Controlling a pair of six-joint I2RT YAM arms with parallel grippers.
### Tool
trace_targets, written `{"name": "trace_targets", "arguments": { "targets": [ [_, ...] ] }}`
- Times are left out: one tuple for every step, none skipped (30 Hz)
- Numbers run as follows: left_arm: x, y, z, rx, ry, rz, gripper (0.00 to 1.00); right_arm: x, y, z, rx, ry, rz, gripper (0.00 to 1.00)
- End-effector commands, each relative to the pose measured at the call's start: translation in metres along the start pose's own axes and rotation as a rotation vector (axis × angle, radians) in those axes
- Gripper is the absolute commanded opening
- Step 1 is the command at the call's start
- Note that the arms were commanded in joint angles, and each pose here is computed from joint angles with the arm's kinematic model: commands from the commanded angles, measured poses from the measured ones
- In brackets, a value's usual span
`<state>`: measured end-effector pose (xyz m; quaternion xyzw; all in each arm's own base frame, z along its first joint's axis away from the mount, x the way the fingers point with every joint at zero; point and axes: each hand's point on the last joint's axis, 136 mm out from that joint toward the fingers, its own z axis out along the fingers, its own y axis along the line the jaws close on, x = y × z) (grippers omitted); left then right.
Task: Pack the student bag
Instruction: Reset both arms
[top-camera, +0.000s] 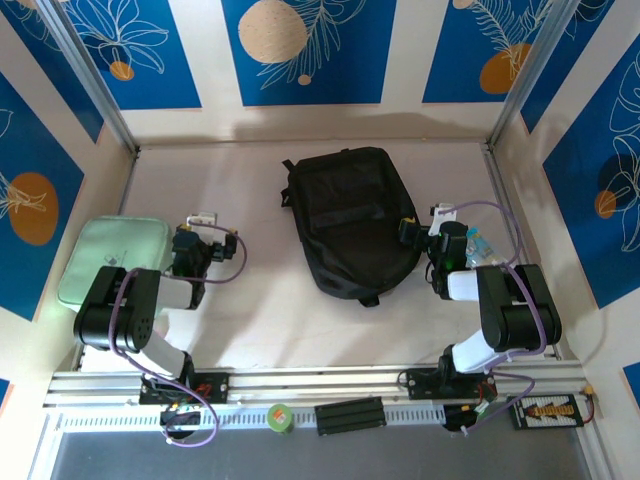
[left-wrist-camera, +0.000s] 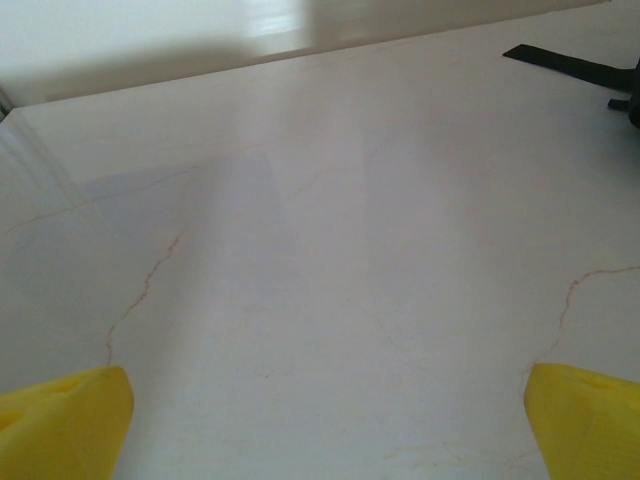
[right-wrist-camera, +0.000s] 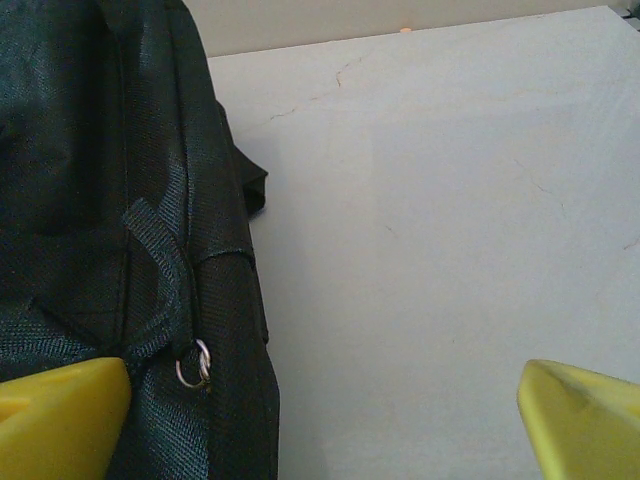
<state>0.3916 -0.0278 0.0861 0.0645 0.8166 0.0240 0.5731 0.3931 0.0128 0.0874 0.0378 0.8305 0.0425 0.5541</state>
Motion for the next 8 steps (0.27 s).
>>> {"name": "trace_targets", "arguments": {
  "targets": [
    [-0.0055,0.0016,0.0042,0.013,-0.006,-0.022,1.0,-0.0072,-0.0008,0.0009,0.007,-0.026,-0.017,0.99],
    [-0.0058,0.0014,0.0051,0.014,-0.003,-0.024,1.0,-0.0068,-0.0009,0.0008,0.007,-0.025,-0.017,0.99],
    [-0.0055,0.0014,0.0056,0.016,-0.001,-0.026,1.0,-0.0068,-0.0007,0.0008,0.006,-0.025,-0.017,0.99],
    [-0.005,0.001,0.0051,0.018,0.0,-0.027,1.0,-0.0069,-0.0007,0.0009,0.007,-0.025,-0.017,0.99],
    [-0.0052,0.0015,0.0048,0.018,-0.001,-0.029,1.0,-0.0069,-0.0007,0.001,0.007,-0.025,-0.017,0.99],
    [-0.0052,0.0016,0.0045,0.017,-0.003,-0.029,1.0,-0.0072,-0.0006,0.0009,0.006,-0.026,-0.017,0.99],
    [-0.0051,0.0023,0.0041,0.015,-0.005,-0.03,1.0,-0.0072,-0.0006,0.0006,0.006,-0.026,-0.017,0.99],
    [-0.0053,0.0023,0.004,0.015,-0.007,-0.03,1.0,-0.0071,-0.0009,0.0002,0.007,-0.029,-0.017,0.99]
  ]
}}
